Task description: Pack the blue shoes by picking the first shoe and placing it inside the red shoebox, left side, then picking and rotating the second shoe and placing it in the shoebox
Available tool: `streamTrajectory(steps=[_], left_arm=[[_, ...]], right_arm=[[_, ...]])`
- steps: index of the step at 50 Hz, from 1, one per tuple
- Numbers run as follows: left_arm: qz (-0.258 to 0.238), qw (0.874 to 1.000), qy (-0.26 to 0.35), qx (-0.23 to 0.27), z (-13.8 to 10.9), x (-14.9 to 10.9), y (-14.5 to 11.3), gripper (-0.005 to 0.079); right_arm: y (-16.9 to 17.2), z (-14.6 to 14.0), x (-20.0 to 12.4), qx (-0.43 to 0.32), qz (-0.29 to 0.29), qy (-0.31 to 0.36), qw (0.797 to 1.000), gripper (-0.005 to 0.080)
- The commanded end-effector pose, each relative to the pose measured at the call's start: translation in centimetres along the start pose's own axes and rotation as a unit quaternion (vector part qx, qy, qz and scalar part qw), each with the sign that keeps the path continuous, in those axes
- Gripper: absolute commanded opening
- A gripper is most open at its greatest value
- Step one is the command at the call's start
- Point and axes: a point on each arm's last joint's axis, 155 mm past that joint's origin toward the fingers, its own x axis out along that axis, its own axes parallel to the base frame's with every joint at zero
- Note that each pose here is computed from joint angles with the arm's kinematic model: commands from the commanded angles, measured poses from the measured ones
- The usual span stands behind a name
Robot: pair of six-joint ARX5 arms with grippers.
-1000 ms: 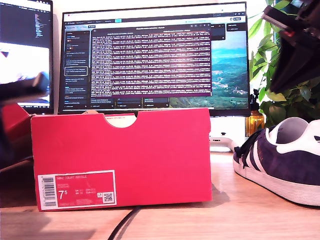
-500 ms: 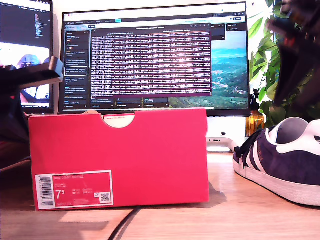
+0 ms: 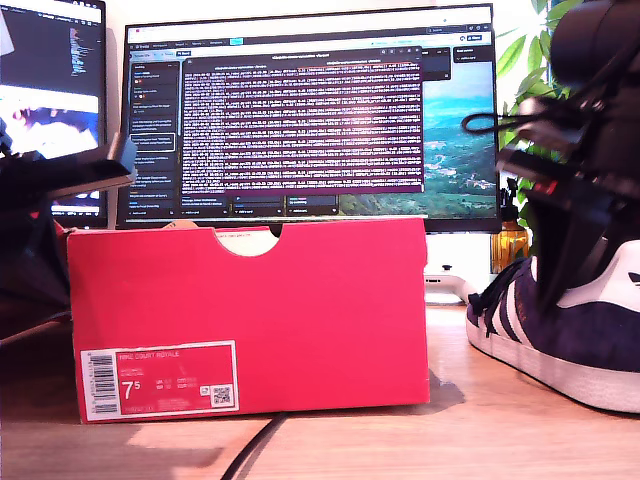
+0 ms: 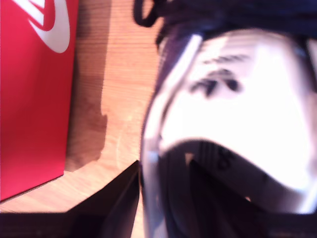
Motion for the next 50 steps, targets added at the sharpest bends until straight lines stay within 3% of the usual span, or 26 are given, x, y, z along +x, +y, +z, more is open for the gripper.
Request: streamTrajectory(steps=[1, 4, 5, 13, 23, 36, 50], left_arm=[[0.005, 1.0, 0.006, 0.008, -0.7, 0.2, 0.5, -0.002], [0.006, 1.0, 0.007, 0.008, -0.7, 0.2, 0.5, -0.002], [0.006, 1.0, 0.007, 0.009, -0.7, 0.2, 0.5, -0.002], [0.008, 1.0, 0.008, 0.01, -0.8, 0.2, 0.6, -0.002], [0.014, 1.0, 0.014, 0.016, -1.1, 0.2, 0.9, -0.002], [0.014, 1.0, 0.014, 0.015, -1.1, 0.2, 0.9, -0.002], [0.014, 1.0, 0.014, 0.016, -1.1, 0.2, 0.9, -0.002]], right_arm=[[0.0, -0.2, 0.8, -0.001, 0.0, 0.01, 1.0, 0.0124], [0.1, 0.4, 0.8, -0.004, 0.002, -0.002, 1.0, -0.0008], [0.1, 0.7, 0.8, -0.006, 0.003, -0.008, 1.0, -0.0015], [0.8, 2.9, -0.3, -0.011, 0.009, -0.035, 0.999, -0.0013], [3.7, 7.3, -4.9, -0.032, 0.023, -0.069, 0.997, -0.0013], [10.3, 10.8, -10.4, -0.049, 0.086, -0.114, 0.988, -0.0013], [17.8, 12.5, -11.5, -0.052, 0.168, -0.164, 0.971, -0.0013]])
